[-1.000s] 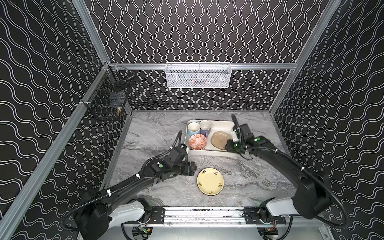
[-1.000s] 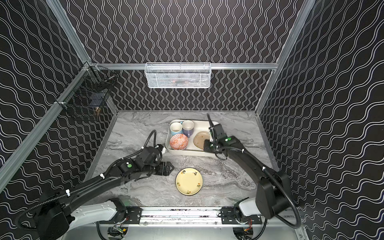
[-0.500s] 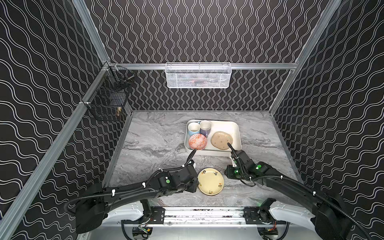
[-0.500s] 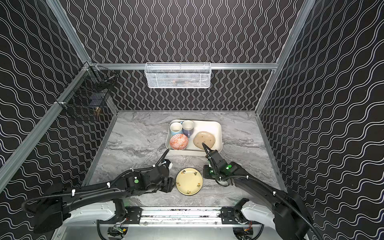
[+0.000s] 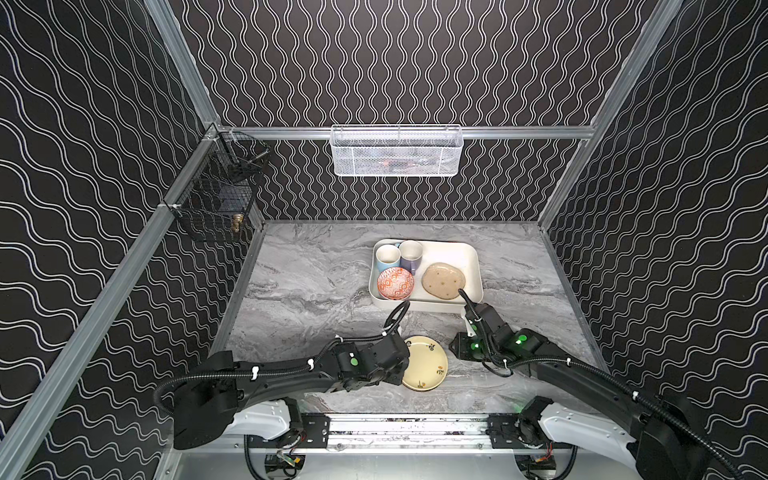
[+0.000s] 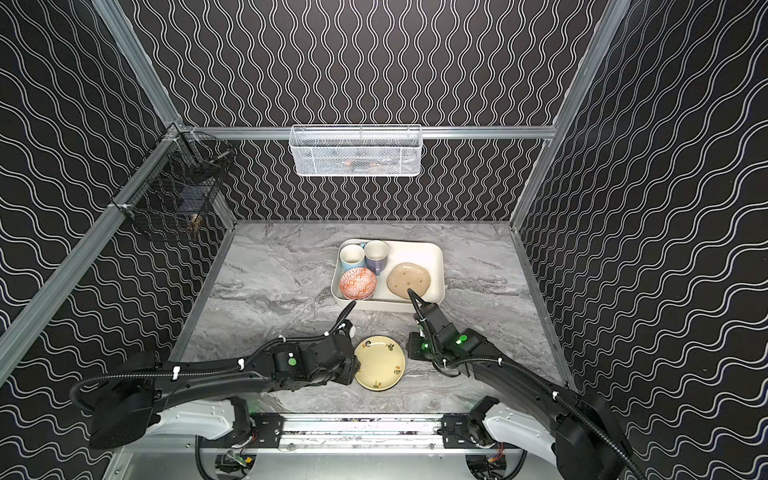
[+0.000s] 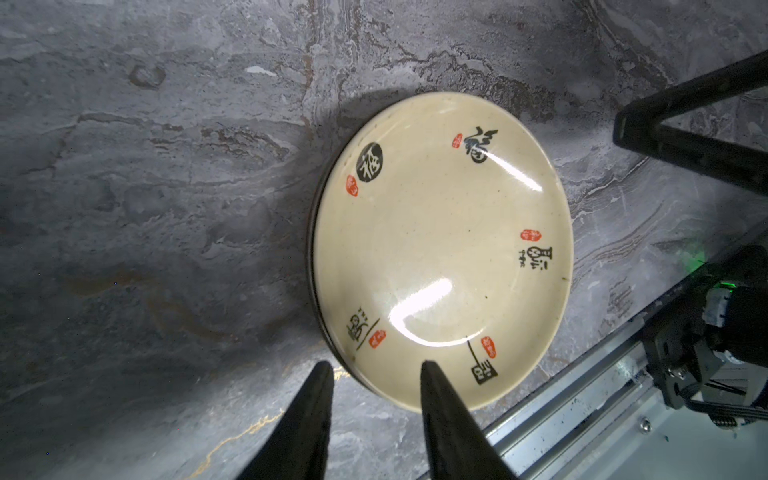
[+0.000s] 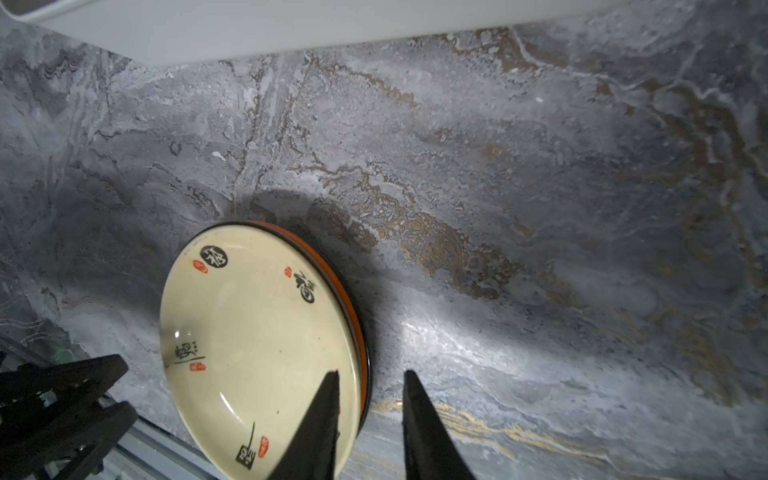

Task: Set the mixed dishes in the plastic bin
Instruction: 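Hold the plate stack with the left gripper while the right grips the cream plate rim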

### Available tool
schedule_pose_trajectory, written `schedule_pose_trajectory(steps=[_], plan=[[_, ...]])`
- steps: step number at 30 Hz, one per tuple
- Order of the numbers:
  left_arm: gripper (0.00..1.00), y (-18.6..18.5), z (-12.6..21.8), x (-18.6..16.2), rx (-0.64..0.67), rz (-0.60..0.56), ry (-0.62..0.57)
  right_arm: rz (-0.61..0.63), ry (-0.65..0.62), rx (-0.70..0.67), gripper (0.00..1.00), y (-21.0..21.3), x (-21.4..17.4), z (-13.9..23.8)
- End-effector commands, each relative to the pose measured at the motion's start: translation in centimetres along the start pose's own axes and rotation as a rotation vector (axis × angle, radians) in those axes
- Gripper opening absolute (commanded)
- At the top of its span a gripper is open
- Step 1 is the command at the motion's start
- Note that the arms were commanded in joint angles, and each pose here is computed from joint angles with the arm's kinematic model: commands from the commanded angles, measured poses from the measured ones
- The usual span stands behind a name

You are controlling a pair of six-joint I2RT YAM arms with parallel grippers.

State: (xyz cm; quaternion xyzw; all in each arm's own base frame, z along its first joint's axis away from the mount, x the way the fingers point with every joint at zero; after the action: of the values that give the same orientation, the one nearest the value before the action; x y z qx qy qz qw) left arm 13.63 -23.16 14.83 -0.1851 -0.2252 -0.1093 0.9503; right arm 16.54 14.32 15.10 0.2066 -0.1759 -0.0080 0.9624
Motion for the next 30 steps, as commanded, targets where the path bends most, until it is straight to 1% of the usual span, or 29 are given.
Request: schedule_pose_trajectory(steps=[1,14,23,30], plan=[[0.39,-0.3,-0.4,0.3,0.007,0.007,-0.017,0.013,-0.018,0.001,0.29,0.1,0.3,-0.2],[0.37,-0.8,-1.7,0.6,0.032,-0.018,0.007,0.024,-0.013,-0.025,0.29,-0.2,0.3,-0.7],[0.37,-0.5,-1.0,0.8,0.054,-0.009,-0.015,0.026,-0.023,-0.024,0.3,-0.3,0.3,-0.2],[0.35,-0.3,-1.7,0.4,0.069,-0.013,0.002,0.032,-0.028,-0.022,0.31,-0.1,0.4,0.0]])
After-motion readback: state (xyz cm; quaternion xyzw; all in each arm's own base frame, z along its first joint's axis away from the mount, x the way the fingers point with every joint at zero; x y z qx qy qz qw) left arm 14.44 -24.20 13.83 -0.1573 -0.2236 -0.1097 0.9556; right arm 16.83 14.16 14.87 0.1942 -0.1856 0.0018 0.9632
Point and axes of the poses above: each gripper's point midway between its finger pads, its own z axis back along the fingers, its own y axis along the line the jaws close on, x = y × z, the point moved 9 cm from there along z, back along the fingers, and after that the axes turned 1 degree about -z, right-handed, at the moved point
